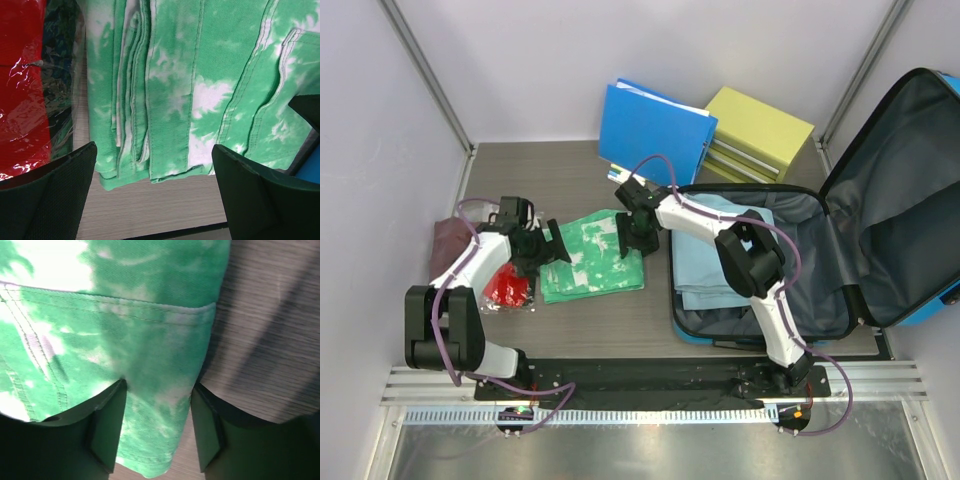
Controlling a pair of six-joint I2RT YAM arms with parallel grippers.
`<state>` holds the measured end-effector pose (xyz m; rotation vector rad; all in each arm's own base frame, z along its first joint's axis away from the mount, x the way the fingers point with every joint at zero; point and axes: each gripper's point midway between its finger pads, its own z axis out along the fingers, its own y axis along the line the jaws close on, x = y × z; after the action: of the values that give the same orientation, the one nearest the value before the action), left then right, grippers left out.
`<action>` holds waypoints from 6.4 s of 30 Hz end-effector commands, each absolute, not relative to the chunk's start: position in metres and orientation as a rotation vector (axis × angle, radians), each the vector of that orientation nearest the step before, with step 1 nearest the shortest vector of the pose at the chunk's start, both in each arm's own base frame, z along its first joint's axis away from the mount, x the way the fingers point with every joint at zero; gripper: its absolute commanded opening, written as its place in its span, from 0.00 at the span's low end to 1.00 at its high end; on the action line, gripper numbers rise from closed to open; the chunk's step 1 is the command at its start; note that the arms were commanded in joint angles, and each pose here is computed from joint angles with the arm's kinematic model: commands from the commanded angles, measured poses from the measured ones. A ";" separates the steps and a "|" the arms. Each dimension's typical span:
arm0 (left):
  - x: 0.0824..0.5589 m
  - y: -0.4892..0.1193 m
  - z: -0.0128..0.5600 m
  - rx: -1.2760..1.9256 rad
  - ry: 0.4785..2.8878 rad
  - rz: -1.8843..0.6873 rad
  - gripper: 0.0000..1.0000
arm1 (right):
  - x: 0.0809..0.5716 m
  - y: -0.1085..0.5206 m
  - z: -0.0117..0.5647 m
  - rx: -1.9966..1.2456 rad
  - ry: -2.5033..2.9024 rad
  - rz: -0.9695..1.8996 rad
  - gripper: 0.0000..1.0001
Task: Pack the luggage
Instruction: Pick up the household item at the center of the board, then place the household item in the luggage, then move the household item to the center of the board.
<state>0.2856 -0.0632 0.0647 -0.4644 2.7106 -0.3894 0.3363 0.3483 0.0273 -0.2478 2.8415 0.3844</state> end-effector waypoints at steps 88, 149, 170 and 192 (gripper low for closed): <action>0.313 -0.070 0.075 -0.484 2.639 -0.455 0.96 | 0.300 -0.011 0.166 0.215 2.843 -0.634 0.01; 0.307 0.075 0.110 -0.481 2.567 0.418 0.86 | 0.343 0.173 0.214 0.191 2.671 0.301 0.72; 0.330 -0.088 0.037 -0.438 2.796 -0.219 0.70 | 0.342 0.187 0.232 0.112 2.634 0.393 0.72; 0.354 0.052 0.111 -0.511 2.647 0.295 1.00 | 0.334 0.258 0.214 -0.037 2.673 0.500 0.71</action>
<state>0.3716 0.0041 0.1119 -0.5480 2.6039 0.0228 0.3224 0.2403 0.1962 -0.0229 2.7363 0.4165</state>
